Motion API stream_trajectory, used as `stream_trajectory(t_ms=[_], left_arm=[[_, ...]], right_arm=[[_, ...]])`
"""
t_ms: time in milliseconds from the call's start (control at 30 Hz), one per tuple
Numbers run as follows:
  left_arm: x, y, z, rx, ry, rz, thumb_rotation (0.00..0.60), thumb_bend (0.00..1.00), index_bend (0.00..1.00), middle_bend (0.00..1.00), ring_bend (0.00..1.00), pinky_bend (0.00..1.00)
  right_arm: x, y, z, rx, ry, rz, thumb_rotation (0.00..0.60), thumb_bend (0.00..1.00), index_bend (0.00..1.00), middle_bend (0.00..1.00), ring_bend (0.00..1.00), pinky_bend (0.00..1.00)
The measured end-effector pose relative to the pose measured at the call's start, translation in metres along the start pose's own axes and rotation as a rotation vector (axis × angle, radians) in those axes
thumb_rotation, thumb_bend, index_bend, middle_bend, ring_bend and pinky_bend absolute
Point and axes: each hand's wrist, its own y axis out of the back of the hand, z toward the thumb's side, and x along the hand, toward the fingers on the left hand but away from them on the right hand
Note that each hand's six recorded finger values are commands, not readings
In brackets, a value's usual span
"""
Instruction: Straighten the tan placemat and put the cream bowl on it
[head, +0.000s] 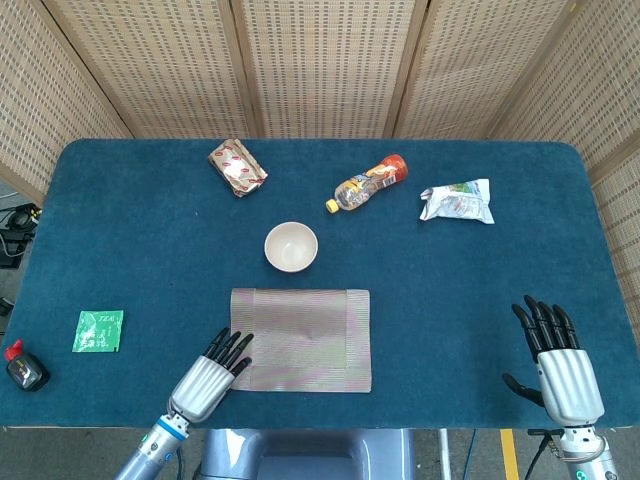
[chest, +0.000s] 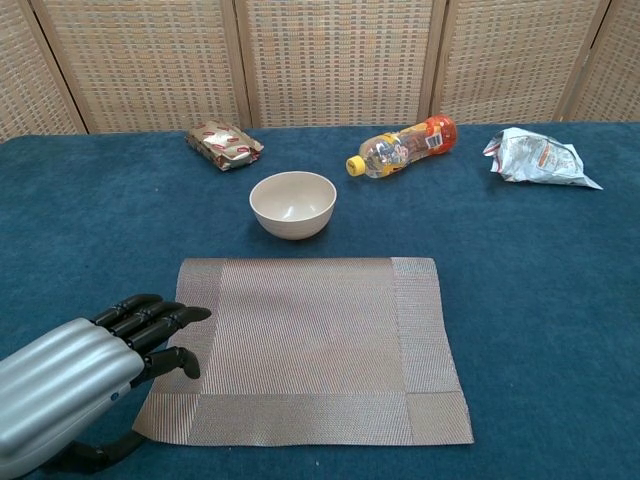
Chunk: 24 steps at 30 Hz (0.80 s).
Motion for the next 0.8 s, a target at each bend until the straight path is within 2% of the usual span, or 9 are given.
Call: stream_trajectory(t_ms=[400,800], left_arm=[[-0.001,0.011,0.002,-0.028,-0.002,0.038,0.6,0.36,0.35,0.0,0.0,0.0],[0.005,0.013,0.002,-0.04,0.013,0.038,0.6,0.42,0.42,0.0,0.0,0.0]], right_arm=[[0.0,0.0,0.001,-0.005,0.001,0.004,0.6,0.17,0.0,0.0,0.0,0.0],[0.0,0.0,0.0,-0.008,-0.003,0.01,0.6,0.17,0.0,0.0,0.0,0.0]])
